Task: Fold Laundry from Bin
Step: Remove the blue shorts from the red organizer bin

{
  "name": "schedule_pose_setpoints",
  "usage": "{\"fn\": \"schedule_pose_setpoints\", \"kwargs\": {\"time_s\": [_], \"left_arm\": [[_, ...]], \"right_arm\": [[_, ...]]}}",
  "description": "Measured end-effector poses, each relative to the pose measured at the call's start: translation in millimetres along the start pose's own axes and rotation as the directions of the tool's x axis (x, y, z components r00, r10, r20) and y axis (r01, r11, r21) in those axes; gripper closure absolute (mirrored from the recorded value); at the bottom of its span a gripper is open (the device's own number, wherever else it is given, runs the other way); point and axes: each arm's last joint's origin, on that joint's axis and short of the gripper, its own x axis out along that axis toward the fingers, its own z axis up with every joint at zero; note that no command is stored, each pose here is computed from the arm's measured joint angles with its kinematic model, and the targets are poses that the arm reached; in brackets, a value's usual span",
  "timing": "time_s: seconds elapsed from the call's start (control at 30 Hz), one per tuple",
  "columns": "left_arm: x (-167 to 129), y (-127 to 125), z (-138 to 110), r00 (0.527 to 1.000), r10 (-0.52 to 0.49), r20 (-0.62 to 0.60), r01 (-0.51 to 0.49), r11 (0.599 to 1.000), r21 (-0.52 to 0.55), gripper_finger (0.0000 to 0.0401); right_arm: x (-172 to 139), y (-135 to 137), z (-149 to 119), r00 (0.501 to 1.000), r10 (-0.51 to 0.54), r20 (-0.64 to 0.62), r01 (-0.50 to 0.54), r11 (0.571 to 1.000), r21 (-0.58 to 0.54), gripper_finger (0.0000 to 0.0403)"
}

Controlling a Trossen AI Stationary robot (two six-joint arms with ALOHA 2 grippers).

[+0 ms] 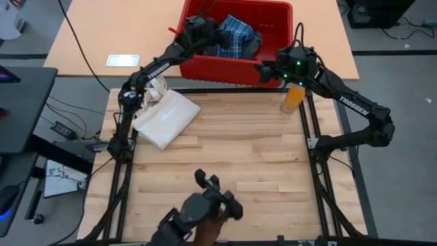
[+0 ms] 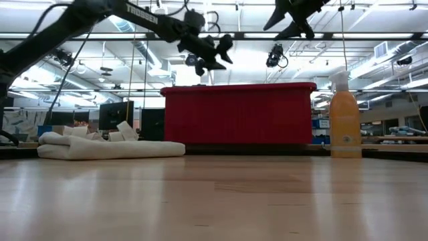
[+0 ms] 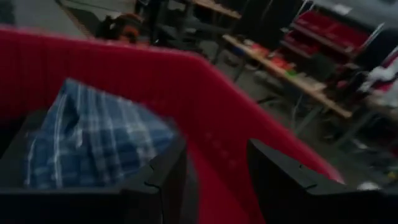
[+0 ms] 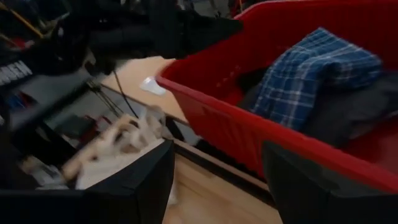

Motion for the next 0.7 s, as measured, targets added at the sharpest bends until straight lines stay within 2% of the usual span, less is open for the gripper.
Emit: {"fn": "schedule_pose_setpoints", "kwargs": {"time_s": [0.13,0.23,0.3,0.5,0.57,0.7], "left_arm": [[23,22,-25,0.996,0.077,-0.046,-0.077,0.997,0.011,0.0229],[38,41,-39,0.982,0.186,-0.016,-0.184,0.980,0.075,0.0229],[47,49,-49,0.975,0.220,0.004,-0.219,0.970,0.109,0.0229],[60,54,-61,0.982,0.183,0.046,-0.189,0.958,0.214,0.0216],[61,55,-62,0.988,0.153,0.034,-0.157,0.958,0.238,0.0195],[61,57,-62,0.988,0.152,0.034,-0.155,0.946,0.286,0.0143]], "right_arm": [[3,-5,-1,1.000,0.007,-0.026,-0.006,1.000,0.022,0.0157],[10,-5,-3,0.999,-0.006,-0.038,0.004,1.000,-0.028,0.0157],[18,-7,-6,0.998,-0.019,-0.058,0.017,0.999,-0.041,0.0157],[44,-16,-15,0.991,-0.038,-0.127,0.041,0.999,0.017,0.0157],[54,-19,-19,0.987,-0.041,-0.157,0.044,0.999,0.019,0.0157],[72,-24,-26,0.980,-0.016,-0.199,0.028,0.998,0.059,0.0157]]}}
